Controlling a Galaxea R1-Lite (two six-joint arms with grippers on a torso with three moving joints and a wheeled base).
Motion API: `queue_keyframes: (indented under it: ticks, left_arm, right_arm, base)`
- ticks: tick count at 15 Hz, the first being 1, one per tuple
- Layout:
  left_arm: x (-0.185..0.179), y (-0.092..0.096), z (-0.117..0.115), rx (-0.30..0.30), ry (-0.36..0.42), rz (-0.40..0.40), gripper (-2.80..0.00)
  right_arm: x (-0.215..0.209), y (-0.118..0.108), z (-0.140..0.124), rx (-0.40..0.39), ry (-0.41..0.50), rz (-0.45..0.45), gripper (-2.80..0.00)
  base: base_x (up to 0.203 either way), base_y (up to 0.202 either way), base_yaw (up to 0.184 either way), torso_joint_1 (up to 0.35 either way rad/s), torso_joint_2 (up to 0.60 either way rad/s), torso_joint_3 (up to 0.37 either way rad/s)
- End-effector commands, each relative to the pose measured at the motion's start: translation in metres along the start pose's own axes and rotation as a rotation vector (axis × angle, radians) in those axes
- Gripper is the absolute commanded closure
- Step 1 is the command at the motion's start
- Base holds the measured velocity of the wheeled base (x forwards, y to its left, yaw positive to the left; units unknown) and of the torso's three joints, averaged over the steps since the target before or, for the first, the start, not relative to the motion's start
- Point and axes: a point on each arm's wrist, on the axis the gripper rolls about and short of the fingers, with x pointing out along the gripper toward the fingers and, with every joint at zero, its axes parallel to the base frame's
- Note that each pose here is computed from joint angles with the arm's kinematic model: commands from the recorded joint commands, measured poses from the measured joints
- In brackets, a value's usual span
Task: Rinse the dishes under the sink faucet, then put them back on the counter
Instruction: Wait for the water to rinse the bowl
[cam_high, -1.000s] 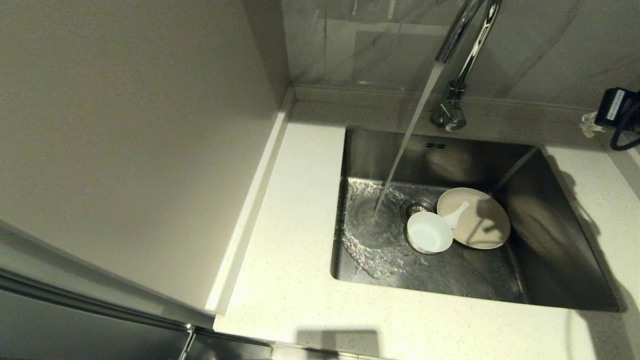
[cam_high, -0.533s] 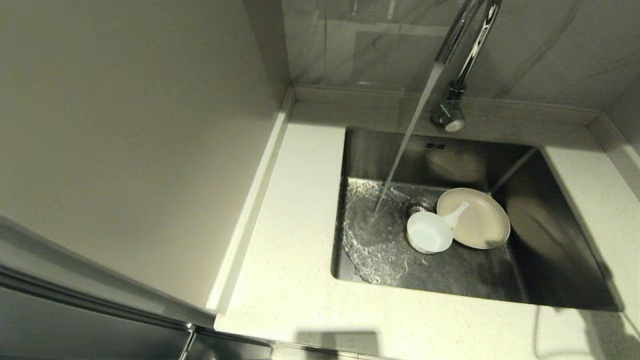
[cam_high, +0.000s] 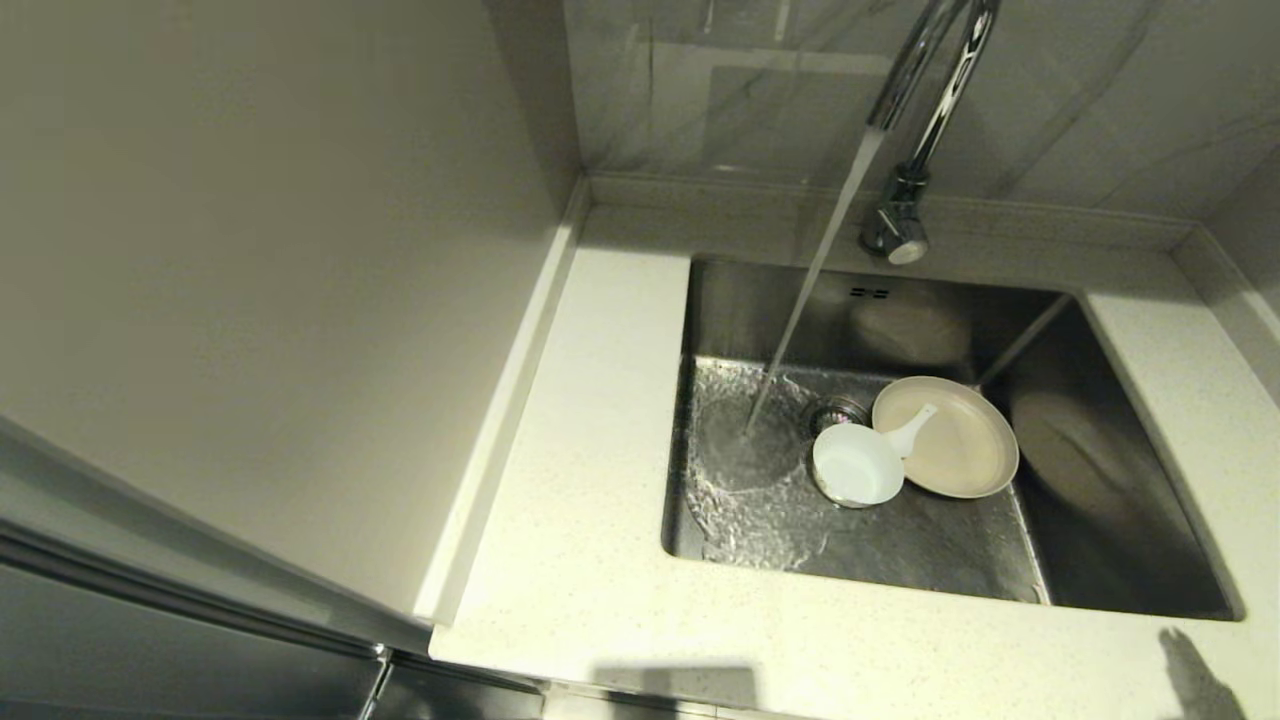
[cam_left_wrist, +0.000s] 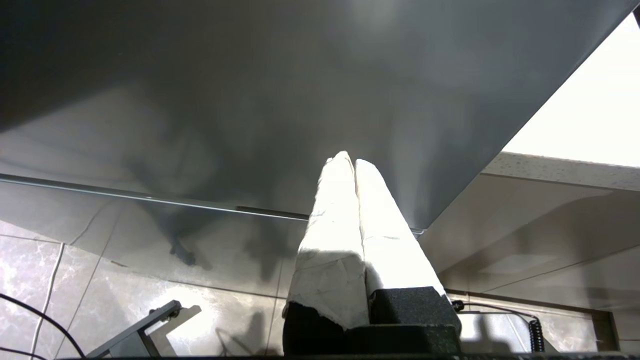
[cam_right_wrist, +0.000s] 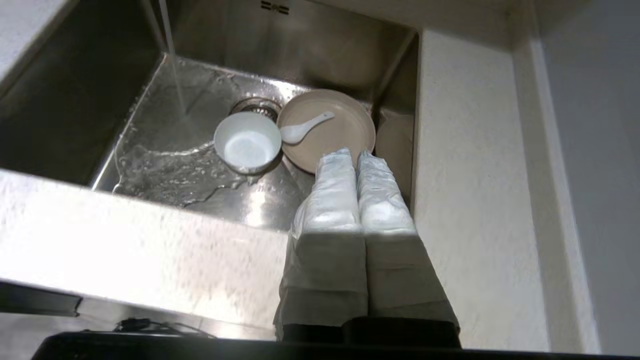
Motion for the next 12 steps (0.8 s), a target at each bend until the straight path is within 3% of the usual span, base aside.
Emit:
queue_keyframes:
  ticks: [1,5,8,12]
  left_arm:
    - [0.0,0.0,0.0,-0.001,-0.003,0.0,0.0]
    - [0.0,0.0,0.0,-0.001,-0.003,0.0,0.0]
    - [0.0,0.0,0.0,-0.001,-0.003,0.0,0.0]
    - [0.0,0.0,0.0,-0.001,-0.003,0.0,0.0]
  right_arm:
    - [-0.016,0.003,-0.033,0.033,-0.022,-0.017,0.0]
    - [-0.018,0.005,-0.071,0.1,0.001,-0.077,0.0]
    - [-0.024,0.007,-0.096,0.078,0.044,-0.057,0.0]
    - [-0.028,0.01,-0.119,0.056,0.021,-0.043,0.0]
  base:
    - [0.0,0.0,0.0,0.0,0.0,0.0]
    - [0.0,0.0,0.0,0.0,0.0,0.0]
    - [0.0,0.0,0.0,0.0,0.0,0.0]
    - [0.0,0.0,0.0,0.0,0.0,0.0]
